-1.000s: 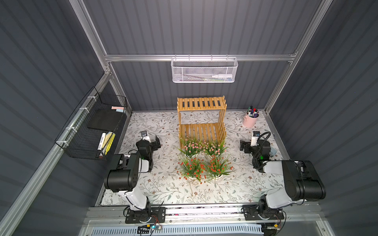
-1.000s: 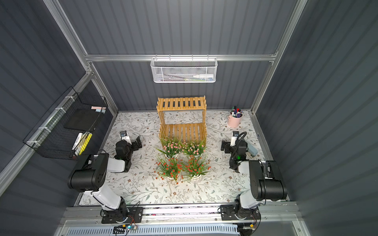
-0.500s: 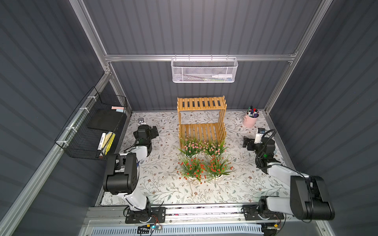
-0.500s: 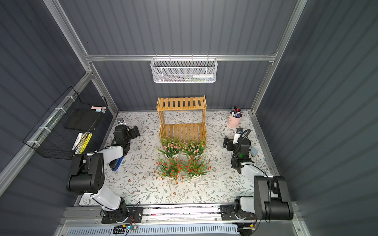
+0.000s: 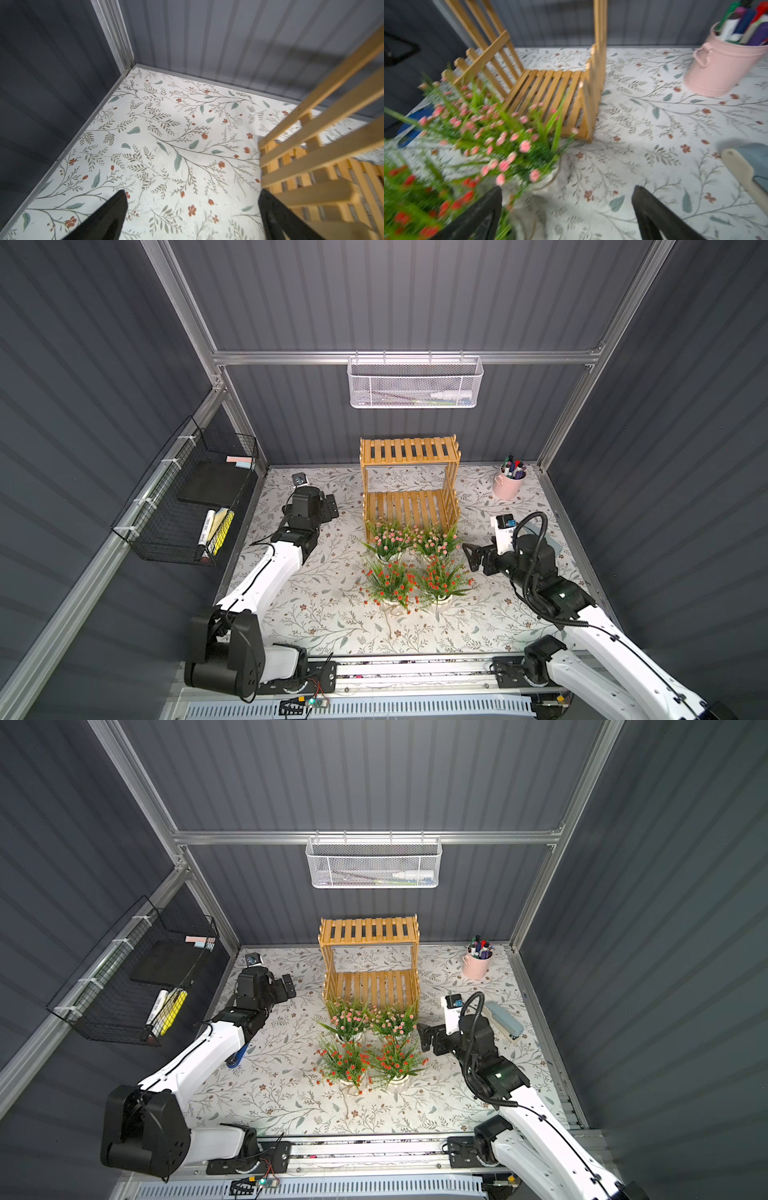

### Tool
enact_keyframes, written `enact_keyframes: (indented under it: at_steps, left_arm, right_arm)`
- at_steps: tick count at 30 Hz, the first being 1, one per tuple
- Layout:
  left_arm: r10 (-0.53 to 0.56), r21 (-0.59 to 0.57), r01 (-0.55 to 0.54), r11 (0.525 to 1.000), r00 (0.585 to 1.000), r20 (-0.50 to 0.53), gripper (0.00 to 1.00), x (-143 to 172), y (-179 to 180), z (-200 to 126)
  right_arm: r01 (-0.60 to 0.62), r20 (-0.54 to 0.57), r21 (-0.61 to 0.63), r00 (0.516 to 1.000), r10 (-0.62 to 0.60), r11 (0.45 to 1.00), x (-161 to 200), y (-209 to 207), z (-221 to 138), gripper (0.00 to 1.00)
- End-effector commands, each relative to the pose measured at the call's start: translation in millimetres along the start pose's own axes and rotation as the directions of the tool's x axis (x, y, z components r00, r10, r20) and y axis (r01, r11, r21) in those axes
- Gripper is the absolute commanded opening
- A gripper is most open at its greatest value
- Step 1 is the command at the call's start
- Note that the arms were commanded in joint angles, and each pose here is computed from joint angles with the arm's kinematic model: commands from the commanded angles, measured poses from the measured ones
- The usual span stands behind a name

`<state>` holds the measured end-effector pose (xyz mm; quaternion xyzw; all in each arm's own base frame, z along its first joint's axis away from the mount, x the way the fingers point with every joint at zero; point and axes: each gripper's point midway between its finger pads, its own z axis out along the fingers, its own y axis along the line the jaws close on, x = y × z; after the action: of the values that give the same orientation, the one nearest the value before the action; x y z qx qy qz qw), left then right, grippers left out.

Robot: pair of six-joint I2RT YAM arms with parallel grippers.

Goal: Place the baby's breath potted plants on the rack by color
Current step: Pick up the baby's breath potted plant from the center of the board.

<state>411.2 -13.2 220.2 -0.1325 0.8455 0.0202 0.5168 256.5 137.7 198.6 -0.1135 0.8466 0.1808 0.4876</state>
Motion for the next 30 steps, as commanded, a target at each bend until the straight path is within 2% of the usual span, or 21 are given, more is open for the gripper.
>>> enact_keyframes:
  at_steps: [1, 8, 13, 16, 19, 23, 30]
  left_arm:
    - [-0.022, 0.040, 0.024, 0.999, 0.998, -0.054, 0.99, -2, -5, -24]
    - [-0.027, 0.095, 0.031, 0.995, 0.998, -0.052, 0.99, 1, -6, -51]
    - [-0.043, 0.117, 0.046, 0.992, 0.999, -0.029, 0.99, -2, -5, -64]
    - [-0.046, 0.129, 0.049, 0.990, 0.999, -0.024, 0.99, -5, -8, -65]
    - [-0.044, 0.139, 0.047, 0.989, 0.999, -0.024, 0.99, -6, -10, -63]
    - [-0.042, 0.150, 0.046, 0.988, 0.999, -0.035, 1.00, -5, -14, -59]
    - [-0.022, 0.141, 0.028, 0.990, 0.999, -0.043, 0.99, -2, -12, -60]
  right_arm:
    - [-0.013, -0.141, 0.023, 0.990, 0.016, 1.000, 36, 12, -24, 0.99]
    - [0.116, -0.302, -0.049, 0.945, -0.125, 0.992, 76, 58, -48, 0.98]
    - [0.110, -0.366, -0.089, 0.921, -0.135, 0.990, 103, 73, -59, 0.99]
    - [0.091, -0.406, -0.090, 0.906, -0.120, 0.992, 124, 75, -52, 0.99]
    - [0.077, -0.410, -0.121, 0.904, -0.120, 0.990, 140, 84, -38, 0.99]
    - [0.090, -0.375, -0.049, 0.921, -0.102, 0.995, 149, 77, -16, 0.99]
    - [0.162, -0.289, -0.067, 0.941, -0.175, 0.984, 148, 90, 14, 0.99]
